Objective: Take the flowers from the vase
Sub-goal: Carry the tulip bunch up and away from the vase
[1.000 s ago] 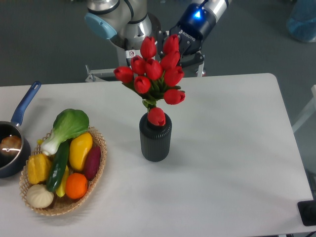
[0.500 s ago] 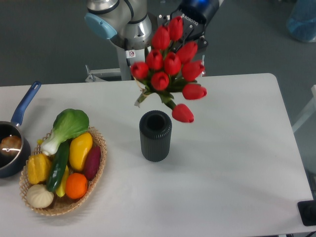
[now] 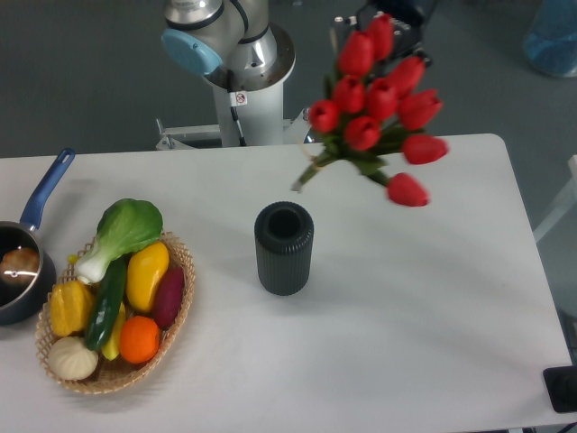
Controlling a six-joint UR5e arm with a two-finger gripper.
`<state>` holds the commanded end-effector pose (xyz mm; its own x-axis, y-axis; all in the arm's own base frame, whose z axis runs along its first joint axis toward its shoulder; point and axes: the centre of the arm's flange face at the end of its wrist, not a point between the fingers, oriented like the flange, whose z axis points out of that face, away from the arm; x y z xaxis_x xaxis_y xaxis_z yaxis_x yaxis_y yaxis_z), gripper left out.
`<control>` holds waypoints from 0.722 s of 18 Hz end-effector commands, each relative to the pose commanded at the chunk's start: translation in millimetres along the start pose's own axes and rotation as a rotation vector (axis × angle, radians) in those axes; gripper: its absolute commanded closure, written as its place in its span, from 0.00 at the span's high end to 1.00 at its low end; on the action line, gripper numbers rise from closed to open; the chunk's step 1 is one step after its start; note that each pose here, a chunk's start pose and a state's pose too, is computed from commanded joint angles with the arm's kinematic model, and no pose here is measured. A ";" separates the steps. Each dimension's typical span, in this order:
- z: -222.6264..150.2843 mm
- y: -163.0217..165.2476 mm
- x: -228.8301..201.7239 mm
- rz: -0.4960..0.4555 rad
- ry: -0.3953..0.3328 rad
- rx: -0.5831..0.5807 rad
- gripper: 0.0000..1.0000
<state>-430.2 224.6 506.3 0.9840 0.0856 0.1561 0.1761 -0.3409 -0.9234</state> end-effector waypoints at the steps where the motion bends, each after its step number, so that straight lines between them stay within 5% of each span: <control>1: 0.0 7.8 -8.2 -0.015 -0.005 -0.020 0.00; 10: 12.6 56.8 -47.6 -0.026 -0.027 -0.356 0.00; 13: 19.5 76.2 -67.7 0.040 -0.024 -0.441 0.00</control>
<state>-483.9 211.1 418.5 0.9903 0.0841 0.1106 0.1374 -0.7108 -0.6898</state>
